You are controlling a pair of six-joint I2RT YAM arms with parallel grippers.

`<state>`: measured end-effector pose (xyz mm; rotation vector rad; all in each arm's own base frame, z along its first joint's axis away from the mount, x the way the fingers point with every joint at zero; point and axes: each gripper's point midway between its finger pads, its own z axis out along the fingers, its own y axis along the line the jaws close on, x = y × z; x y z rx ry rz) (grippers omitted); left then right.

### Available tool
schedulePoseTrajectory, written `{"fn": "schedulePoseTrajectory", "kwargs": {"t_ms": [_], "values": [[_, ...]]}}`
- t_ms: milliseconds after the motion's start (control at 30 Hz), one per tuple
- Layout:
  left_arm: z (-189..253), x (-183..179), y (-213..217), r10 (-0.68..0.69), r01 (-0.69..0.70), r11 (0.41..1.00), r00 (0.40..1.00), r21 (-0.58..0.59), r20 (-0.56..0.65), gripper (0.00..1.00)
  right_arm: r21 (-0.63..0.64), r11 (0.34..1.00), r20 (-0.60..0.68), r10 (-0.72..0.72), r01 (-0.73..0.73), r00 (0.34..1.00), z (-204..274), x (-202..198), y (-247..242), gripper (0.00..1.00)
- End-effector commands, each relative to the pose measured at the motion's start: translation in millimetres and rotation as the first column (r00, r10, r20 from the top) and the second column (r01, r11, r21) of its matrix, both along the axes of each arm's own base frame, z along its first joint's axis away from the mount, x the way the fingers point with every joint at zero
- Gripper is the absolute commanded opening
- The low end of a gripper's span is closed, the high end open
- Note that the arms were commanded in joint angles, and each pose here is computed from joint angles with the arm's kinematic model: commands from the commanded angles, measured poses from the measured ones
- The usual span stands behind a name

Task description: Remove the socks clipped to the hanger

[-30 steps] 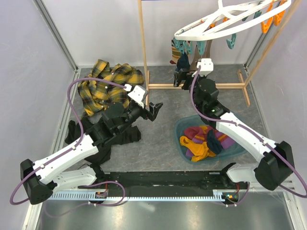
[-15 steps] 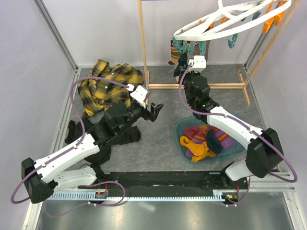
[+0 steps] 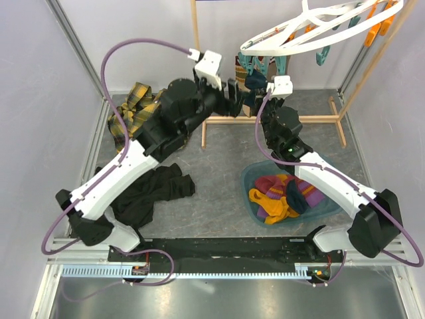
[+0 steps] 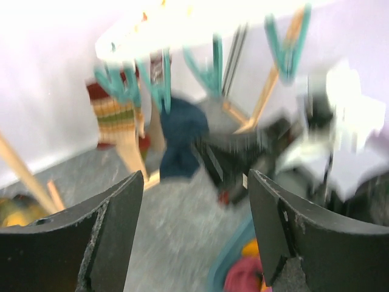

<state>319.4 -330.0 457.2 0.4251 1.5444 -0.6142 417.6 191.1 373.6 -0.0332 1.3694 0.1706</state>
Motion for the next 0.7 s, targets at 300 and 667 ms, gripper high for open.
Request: {"fn": "schedulePoseTrajectory", "kwargs": {"t_ms": [300,667], "values": [[26,60,-28,0.068,-0.077,0.990,0.995,-0.117,-0.079,0.73,0.048,0.998,0.054,0.045,-0.047,0.998,26,-12,-2,0.00],[25,84,-34,0.107,-0.113,0.985,0.993,-0.132,-0.055,0.66,0.084,0.994,0.056,0.072,-0.077,0.996,30,-15,1,0.00]]}}
